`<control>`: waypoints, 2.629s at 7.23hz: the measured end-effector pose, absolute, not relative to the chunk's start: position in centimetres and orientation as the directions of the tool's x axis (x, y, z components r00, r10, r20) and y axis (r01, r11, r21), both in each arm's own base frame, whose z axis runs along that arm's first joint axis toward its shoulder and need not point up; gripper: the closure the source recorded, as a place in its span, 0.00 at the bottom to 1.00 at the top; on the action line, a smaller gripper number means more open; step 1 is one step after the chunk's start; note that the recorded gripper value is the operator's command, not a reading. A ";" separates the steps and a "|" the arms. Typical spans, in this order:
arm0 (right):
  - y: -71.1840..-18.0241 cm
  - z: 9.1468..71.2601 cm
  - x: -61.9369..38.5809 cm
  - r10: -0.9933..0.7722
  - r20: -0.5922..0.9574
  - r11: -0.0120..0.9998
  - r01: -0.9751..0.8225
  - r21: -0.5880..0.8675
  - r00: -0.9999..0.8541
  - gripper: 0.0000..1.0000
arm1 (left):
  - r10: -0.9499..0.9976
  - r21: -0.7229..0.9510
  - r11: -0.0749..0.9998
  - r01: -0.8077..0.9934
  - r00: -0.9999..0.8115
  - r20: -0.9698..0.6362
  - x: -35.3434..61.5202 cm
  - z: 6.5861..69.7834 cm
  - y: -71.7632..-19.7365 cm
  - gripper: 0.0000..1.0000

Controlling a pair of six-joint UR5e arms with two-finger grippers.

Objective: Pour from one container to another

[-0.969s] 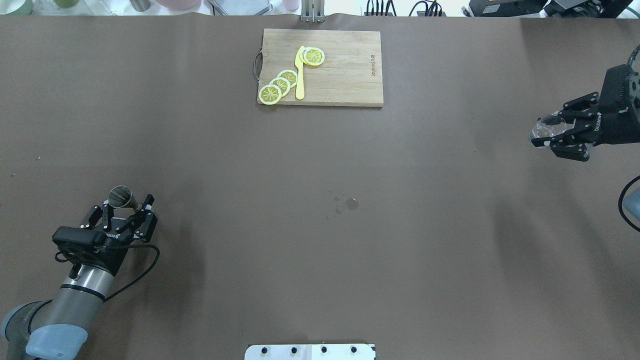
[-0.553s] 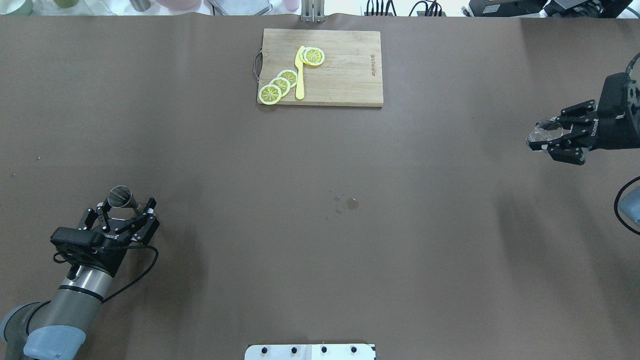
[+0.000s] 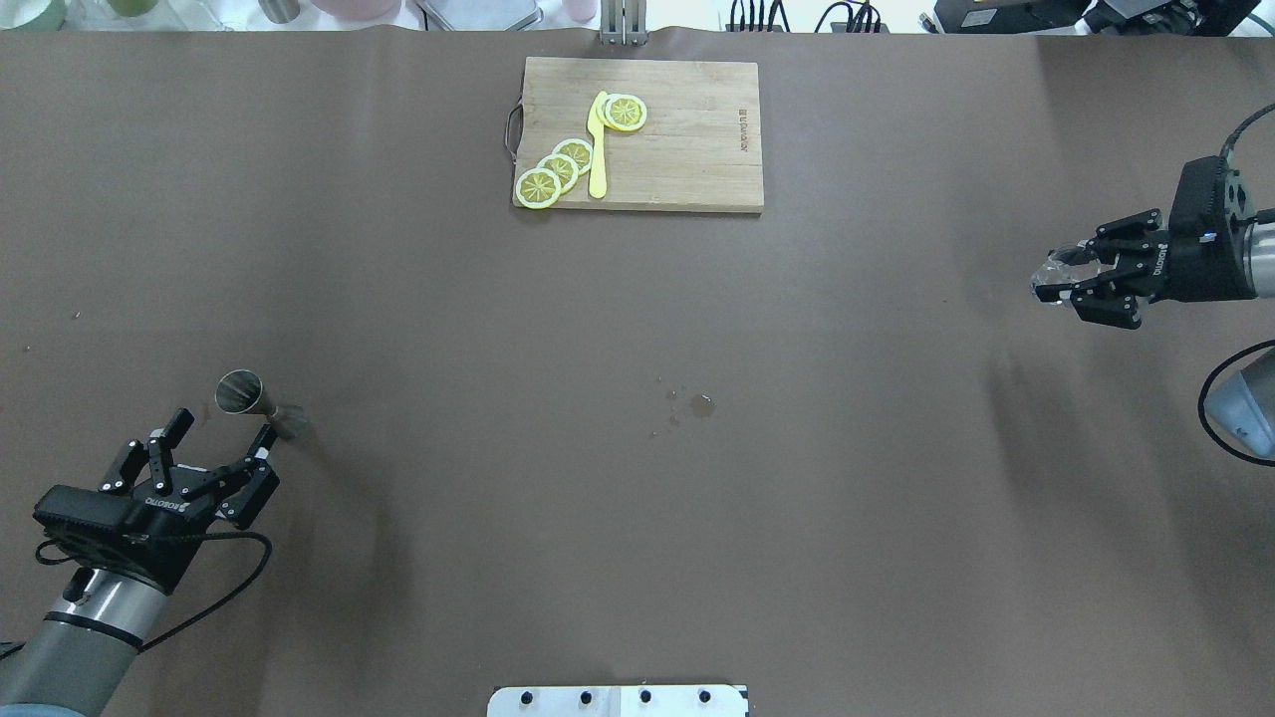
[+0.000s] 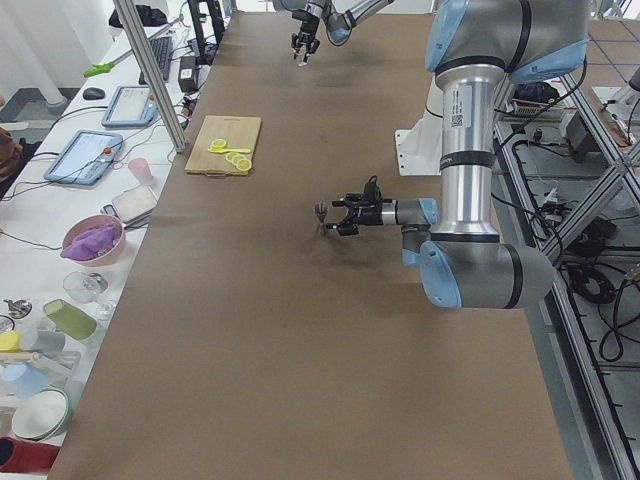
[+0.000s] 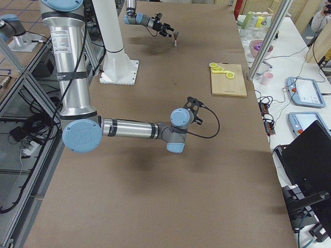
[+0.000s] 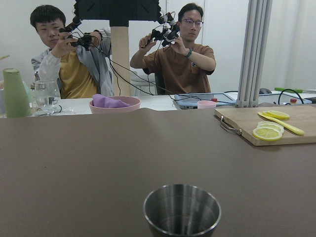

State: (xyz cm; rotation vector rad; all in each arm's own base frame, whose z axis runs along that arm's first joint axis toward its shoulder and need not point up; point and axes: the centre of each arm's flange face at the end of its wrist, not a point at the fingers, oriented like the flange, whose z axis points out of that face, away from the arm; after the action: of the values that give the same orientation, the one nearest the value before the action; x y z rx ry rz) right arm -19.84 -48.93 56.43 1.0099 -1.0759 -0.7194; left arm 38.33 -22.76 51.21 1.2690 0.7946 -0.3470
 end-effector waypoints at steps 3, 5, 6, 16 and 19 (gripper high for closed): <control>-49.5 57.5 -21.4 -0.872 0.356 0.379 0.003 0.925 0.337 1.00 | 0.214 0.689 0.306 0.657 0.658 -0.722 37.5 49.6 -20.6 0.01; -50.0 58.3 -22.8 -0.870 0.353 0.378 0.005 0.926 0.344 1.00 | 0.255 0.706 0.313 0.635 0.660 -0.707 34.3 46.7 -20.5 0.01; -50.0 58.8 -23.7 -0.869 0.349 0.375 0.005 0.927 0.349 1.00 | 0.289 0.715 0.325 0.619 0.655 -0.698 32.7 44.9 -20.5 0.01; -48.6 60.0 -28.4 -0.872 0.307 0.328 -0.009 0.945 0.380 1.00 | 0.460 0.788 0.611 0.075 0.777 -0.431 23.0 34.9 -42.0 0.01; -48.5 59.9 -28.4 -0.873 0.303 0.322 -0.015 0.947 0.383 1.00 | 0.459 0.680 0.723 -0.123 0.821 -0.340 19.7 38.3 -44.5 0.01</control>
State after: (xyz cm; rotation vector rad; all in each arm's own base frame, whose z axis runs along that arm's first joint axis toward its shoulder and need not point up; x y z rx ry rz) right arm -28.43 -48.54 59.91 1.0977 -1.0243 -0.7164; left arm 19.67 -44.47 38.33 0.6938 0.5208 0.3381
